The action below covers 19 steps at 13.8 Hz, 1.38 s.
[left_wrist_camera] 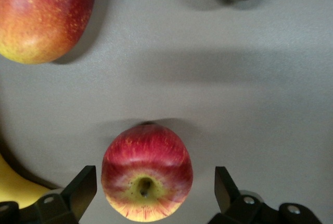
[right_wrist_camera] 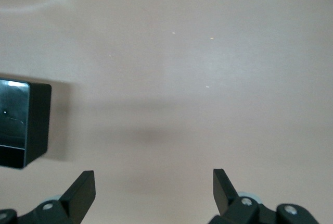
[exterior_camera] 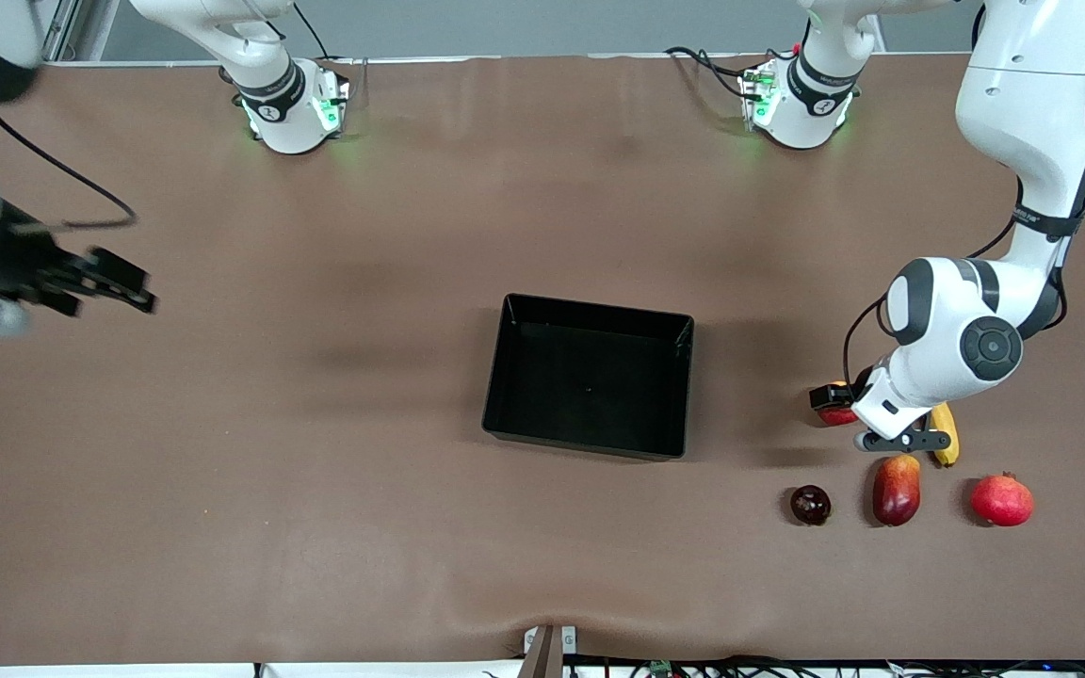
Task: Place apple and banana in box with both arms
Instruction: 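Close the left gripper on the red apple and lift it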
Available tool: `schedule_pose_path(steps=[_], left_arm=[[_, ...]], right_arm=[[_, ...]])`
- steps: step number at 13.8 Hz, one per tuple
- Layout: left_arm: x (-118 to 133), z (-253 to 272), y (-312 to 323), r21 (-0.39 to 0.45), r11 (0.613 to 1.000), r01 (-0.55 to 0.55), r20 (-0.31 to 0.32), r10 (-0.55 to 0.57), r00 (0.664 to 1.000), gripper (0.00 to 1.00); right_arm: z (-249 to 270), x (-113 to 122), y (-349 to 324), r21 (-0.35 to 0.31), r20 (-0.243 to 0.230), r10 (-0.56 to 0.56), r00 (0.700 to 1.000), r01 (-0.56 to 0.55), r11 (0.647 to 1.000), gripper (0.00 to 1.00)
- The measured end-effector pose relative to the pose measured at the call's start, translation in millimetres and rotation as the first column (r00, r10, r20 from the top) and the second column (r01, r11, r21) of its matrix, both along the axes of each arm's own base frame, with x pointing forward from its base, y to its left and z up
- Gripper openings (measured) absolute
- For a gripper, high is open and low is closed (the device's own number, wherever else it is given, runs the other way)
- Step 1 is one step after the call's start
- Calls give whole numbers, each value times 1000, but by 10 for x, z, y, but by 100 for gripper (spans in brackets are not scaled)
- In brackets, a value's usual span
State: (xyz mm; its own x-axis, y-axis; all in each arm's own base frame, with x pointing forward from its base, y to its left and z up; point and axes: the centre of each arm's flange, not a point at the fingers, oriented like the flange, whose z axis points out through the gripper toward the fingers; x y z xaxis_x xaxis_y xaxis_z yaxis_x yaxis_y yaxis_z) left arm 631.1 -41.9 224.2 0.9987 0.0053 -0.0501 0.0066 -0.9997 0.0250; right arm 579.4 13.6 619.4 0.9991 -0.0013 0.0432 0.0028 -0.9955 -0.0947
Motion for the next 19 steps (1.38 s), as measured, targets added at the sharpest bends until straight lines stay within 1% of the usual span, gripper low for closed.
schedule_pose_path(steps=[2,5,8,10,11,12,13,16,19], left_arm=[[-11,-53,0,0,1000,0,-9,0,1000,100],[-26,-126,7,0,1000,-1,-20,1,1000,100],[-42,-206,11,1,1000,-2,-32,2,999,100],[-44,-223,11,0,1000,-2,-33,2,999,99],[-44,-223,12,0,1000,-2,-33,2,999,96],[-40,-219,15,1,1000,-2,-32,2,999,85],[-28,-197,17,1,1000,-3,-27,3,1000,79],[9,-106,19,0,1000,-3,-12,3,1000,79],[82,245,-28,0,1000,4,16,-4,1000,79]], right_arm=[[135,-143,-194,-6,-13,4,1000,-4,1000,100],[280,-329,-297,-49,-42,1,999,-3,999,100],[373,-469,-316,-56,-70,-3,998,-1,998,100],[370,-490,-317,-57,-82,-23,996,19,998,100],[360,-492,-317,-57,-86,-33,996,28,998,100],[354,-491,-317,-57,-87,-37,996,32,998,100],[354,-493,-318,-57,-88,-39,995,34,998,100],[346,-505,-328,-58,-98,-40,994,35,998,100],[343,-509,-332,-59,-101,-41,994,35,998,100]])
